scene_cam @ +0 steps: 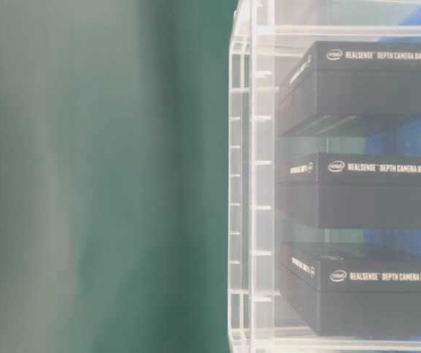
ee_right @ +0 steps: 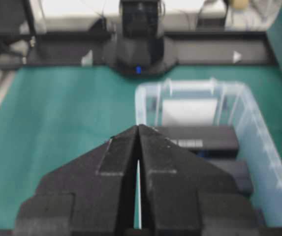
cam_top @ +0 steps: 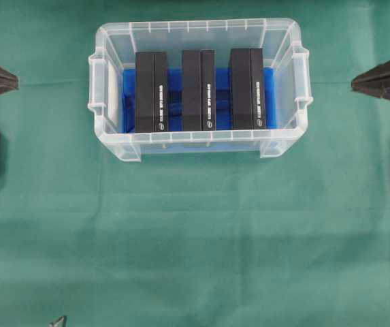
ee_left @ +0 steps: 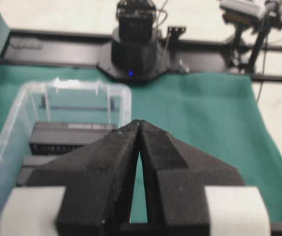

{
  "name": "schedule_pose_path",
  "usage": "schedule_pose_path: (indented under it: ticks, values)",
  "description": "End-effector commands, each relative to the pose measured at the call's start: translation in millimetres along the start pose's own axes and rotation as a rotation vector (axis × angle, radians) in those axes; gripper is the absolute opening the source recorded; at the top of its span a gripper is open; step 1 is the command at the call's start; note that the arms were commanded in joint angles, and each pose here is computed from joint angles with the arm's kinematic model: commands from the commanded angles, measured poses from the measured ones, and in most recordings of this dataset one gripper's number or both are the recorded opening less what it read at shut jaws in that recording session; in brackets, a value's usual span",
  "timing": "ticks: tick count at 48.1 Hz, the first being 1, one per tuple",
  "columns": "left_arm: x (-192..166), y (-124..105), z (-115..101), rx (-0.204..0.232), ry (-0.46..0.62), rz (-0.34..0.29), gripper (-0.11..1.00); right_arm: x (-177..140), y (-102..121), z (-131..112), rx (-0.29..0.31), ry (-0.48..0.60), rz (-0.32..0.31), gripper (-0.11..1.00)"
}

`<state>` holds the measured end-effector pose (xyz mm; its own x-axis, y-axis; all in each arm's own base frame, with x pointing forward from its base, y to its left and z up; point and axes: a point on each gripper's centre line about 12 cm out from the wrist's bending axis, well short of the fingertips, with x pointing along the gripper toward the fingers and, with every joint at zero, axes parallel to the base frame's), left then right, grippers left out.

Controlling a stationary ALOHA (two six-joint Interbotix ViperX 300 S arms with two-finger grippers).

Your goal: Take the box out of the case with the right arm.

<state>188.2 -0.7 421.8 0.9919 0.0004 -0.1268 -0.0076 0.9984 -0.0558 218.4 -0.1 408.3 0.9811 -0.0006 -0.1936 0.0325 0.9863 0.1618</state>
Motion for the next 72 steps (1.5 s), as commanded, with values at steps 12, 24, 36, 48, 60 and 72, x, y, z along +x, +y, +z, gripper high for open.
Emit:
schedule_pose_path:
  ticks: [12, 24, 36, 48, 60, 72]
  values:
    - [-5, 1, -5, 0.001, 0.327, 0.025, 0.0, -7, -5, -23, 0.069, 0.393, -0.087, 0.0]
    - [-12, 0, -30, 0.011, 0.695, 0.039, 0.0, -24, -12, -54, 0.141, 0.856, -0.233, 0.0]
    - [-15, -3, -44, 0.025, 0.887, 0.033, 0.0, -24, -13, -57, 0.146, 0.988, -0.271, 0.0]
    - [-16, -4, -42, 0.011, 0.885, 0.038, 0.0, -23, -13, -58, 0.187, 0.991, -0.296, 0.0]
    - [-17, -4, -43, -0.013, 0.896, 0.05, 0.0, -15, -15, -61, 0.52, 0.955, -0.508, 0.0]
    - [-18, -5, -44, -0.007, 0.908, 0.043, 0.0, -18, -17, -66, 0.979, 0.866, -0.837, 0.0]
